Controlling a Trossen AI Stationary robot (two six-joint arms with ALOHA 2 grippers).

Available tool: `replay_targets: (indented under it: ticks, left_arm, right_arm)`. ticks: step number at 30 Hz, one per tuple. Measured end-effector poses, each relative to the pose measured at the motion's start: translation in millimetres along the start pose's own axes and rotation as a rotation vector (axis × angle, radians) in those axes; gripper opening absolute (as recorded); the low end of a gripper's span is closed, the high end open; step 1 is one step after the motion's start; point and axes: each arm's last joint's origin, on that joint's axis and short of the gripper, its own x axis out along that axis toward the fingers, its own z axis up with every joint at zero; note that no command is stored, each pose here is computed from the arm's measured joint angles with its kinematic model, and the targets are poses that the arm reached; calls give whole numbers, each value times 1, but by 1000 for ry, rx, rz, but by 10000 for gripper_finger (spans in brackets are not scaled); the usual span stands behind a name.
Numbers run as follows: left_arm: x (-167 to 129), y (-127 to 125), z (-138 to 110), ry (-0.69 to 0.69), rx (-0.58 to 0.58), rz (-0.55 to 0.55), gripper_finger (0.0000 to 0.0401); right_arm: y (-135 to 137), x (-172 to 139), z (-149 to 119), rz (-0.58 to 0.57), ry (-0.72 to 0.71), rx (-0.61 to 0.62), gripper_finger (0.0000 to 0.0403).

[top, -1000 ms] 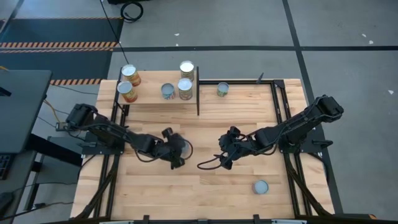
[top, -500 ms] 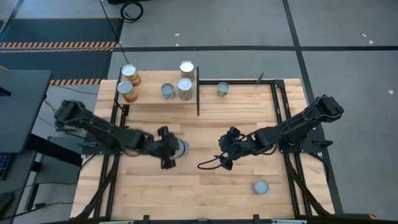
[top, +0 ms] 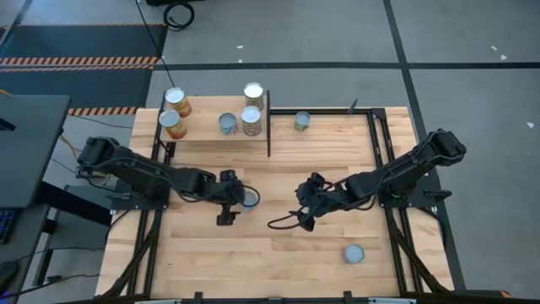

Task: Pick and place cans onto a shelf
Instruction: Put the canned oranges on the shelf

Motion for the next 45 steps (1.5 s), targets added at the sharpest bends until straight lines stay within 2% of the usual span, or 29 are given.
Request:
replay_targets:
  ticks: [9,12,18,23,33,36,39,45]
  left_arm:
    - [26,11,-3,89,5,19,386]
    - [31,13,-2,82,36,17,387]
    - [41,8,5,17,110,-80,387]
    - [54,8,1,53,158,-70,387]
    - [58,6,9,-25,166,-76,387]
    - [66,5,5,13,179,-79,385]
    - [74,4,3,28,177,-80,366]
    - [74,4,3,27,133,-80,283]
  right_arm:
    - [1,0,1,7,-7,0,375]
    - [1,0,1,8,-8,1,375]
    - [1,0,1,12,-5,0,375]
    - [2,0,1,19,-6,-1,375]
    - [2,0,1,30,-2,-3,375]
    - [2,0,1,30,-2,-3,375]
    - [2,0,1,30,-2,-3,375]
    - [2,0,1,31,-2,-2,375]
